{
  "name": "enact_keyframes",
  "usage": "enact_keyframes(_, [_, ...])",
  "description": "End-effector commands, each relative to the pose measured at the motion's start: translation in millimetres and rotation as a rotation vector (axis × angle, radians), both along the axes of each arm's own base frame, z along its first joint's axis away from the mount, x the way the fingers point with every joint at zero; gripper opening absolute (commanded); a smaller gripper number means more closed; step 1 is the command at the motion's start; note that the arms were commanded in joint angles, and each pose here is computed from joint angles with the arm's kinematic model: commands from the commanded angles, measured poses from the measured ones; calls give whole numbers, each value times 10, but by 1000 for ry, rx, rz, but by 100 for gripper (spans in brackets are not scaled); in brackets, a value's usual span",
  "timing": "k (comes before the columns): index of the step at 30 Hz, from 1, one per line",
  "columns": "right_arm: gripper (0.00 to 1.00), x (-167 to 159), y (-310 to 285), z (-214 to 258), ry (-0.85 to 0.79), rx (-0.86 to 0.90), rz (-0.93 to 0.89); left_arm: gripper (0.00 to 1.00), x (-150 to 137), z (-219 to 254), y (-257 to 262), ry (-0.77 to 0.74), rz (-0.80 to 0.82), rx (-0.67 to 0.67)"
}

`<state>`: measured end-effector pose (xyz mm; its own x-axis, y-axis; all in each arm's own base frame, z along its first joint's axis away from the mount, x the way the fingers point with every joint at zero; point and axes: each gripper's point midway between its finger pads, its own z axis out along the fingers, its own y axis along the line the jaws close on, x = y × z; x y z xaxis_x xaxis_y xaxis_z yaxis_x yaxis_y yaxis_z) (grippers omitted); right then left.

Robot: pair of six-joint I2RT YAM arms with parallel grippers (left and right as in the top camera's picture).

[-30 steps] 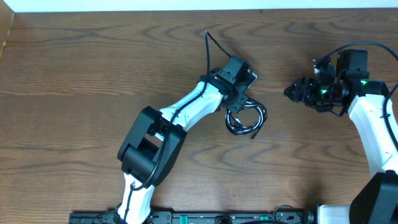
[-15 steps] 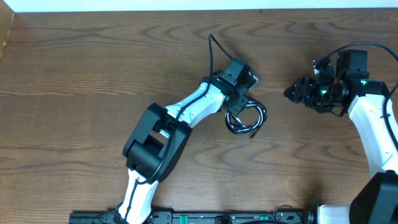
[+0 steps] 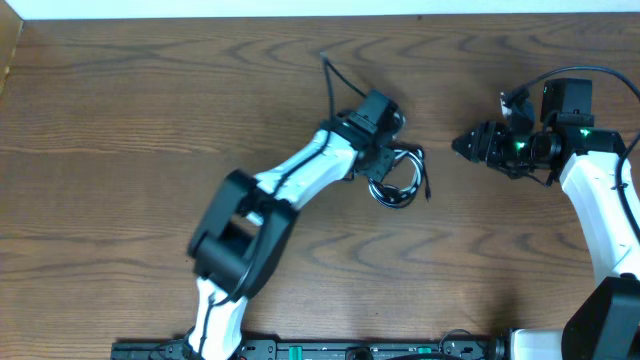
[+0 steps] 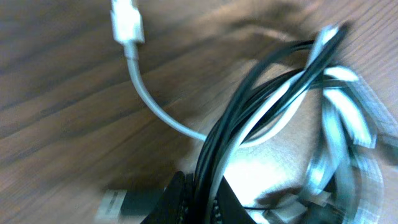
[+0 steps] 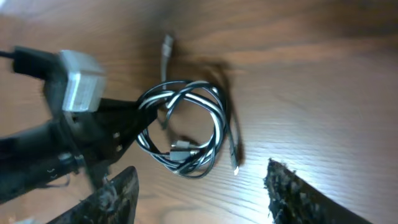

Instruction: Untangle cables

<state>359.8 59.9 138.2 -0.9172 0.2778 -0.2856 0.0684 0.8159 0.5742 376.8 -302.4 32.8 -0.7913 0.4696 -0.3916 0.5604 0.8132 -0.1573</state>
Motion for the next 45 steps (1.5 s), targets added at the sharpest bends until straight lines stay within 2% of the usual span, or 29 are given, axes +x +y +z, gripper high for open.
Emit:
enact_keyframes(1, [60, -31, 380, 276, -73, 163, 123, 8, 112, 974, 84, -101, 138, -158])
enact_keyframes(7, [59, 6, 753, 416, -47, 267, 113, 7, 36, 1455, 207, -115, 242, -241])
enact_keyframes(16, [58, 173, 1089, 553, -86, 296, 64, 7, -57, 1373, 270, -42, 313, -229])
enact_keyframes(22, [56, 182, 1184, 486, -105, 229, 61, 8, -83, 1366, 261, 35, 439, -280])
enact_keyframes(28, [53, 217, 1211, 332, -93, 169, 42, 7, -190, 1394, 135, 125, 437, -349])
enact_keyframes(37, [52, 350, 946, 68, -111, 19, 9, 7, -106, 1359, 264, 79, 474, -303])
enact_keyframes(41, [53, 376, 708, 101, -115, -1, -31, 8, 27, 1319, 490, -6, 532, -218])
enact_keyframes(45, [54, 376, 504, 229, -133, 7, -74, 7, 61, 1316, 540, -46, 511, -183])
